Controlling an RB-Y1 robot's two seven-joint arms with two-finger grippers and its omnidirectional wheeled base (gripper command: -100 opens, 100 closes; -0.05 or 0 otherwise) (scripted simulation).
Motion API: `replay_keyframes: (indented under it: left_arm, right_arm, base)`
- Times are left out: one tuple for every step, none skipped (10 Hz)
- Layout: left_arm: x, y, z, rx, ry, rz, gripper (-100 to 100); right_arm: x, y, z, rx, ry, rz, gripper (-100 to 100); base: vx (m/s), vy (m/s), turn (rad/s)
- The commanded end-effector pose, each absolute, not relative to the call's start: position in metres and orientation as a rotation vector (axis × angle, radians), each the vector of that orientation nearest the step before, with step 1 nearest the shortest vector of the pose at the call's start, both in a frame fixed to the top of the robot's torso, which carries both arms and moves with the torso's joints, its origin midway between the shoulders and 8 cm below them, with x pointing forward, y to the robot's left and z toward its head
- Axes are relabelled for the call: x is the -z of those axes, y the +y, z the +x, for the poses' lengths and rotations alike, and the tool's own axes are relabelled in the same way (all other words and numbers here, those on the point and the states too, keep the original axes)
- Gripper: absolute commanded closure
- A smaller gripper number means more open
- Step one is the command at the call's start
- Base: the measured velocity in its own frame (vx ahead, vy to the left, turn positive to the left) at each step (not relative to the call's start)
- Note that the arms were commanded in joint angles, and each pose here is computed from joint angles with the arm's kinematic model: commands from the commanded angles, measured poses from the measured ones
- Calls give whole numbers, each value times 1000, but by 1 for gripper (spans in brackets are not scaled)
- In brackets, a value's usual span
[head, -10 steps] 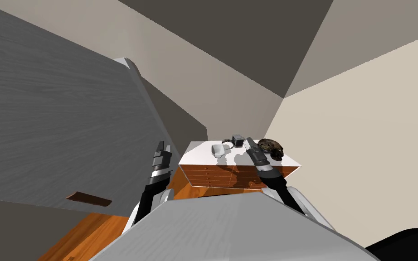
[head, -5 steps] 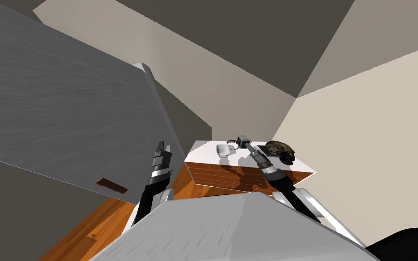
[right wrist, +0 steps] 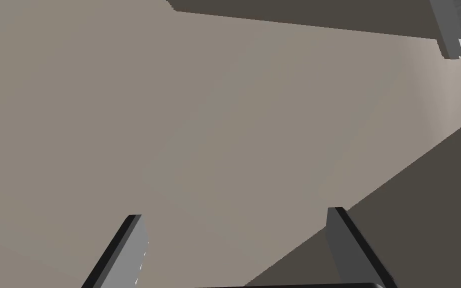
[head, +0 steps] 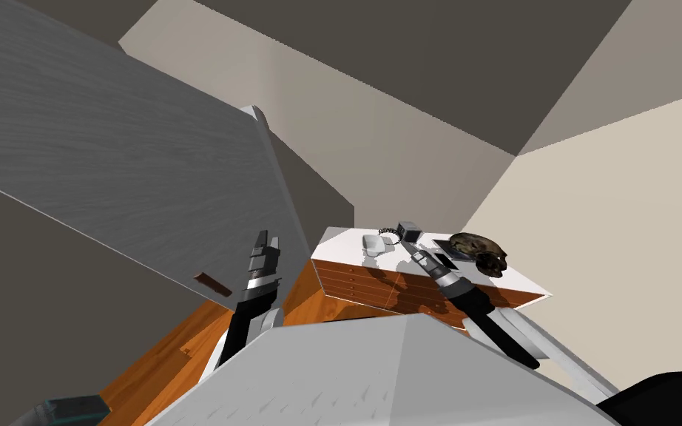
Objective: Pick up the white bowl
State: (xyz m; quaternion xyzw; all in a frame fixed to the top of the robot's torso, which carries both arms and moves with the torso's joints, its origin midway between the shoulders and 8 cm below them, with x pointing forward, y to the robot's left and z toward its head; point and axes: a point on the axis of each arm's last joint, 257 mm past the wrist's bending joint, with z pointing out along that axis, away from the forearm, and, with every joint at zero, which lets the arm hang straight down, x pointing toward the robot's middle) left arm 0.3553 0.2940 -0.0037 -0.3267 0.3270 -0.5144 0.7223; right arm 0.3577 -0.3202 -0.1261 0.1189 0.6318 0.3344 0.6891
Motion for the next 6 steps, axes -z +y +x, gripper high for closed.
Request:
replay_keyframes:
  left_arm:
    - [4, 294, 355, 1136, 722, -722, 0]
    - [4, 294, 355, 1136, 722, -722, 0]
    - [4, 294, 355, 1136, 722, -722, 0]
    - [4, 294, 355, 1136, 722, -722, 0]
    - [4, 294, 355, 1136, 722, -722, 0]
    - [4, 294, 355, 1136, 722, -722, 0]
  right_arm:
    - [146, -340, 355, -655, 1495, 216, -100]
    - [148, -339, 355, -640, 1507, 197, -100]
    - [161, -353, 353, -577, 1560, 159, -100]
    - [162, -353, 353, -569, 1566, 150, -100]
    - [174, -368, 351, -502, 1620, 106, -100]
    - [175, -368, 351, -498, 1623, 100, -100]
  base:
    - [-21, 95, 199]
    - [-15, 71, 98]
    - [-2, 82, 144]
    - [-7, 62, 82]
    - [-2, 79, 144]
    - [-4, 63, 79]
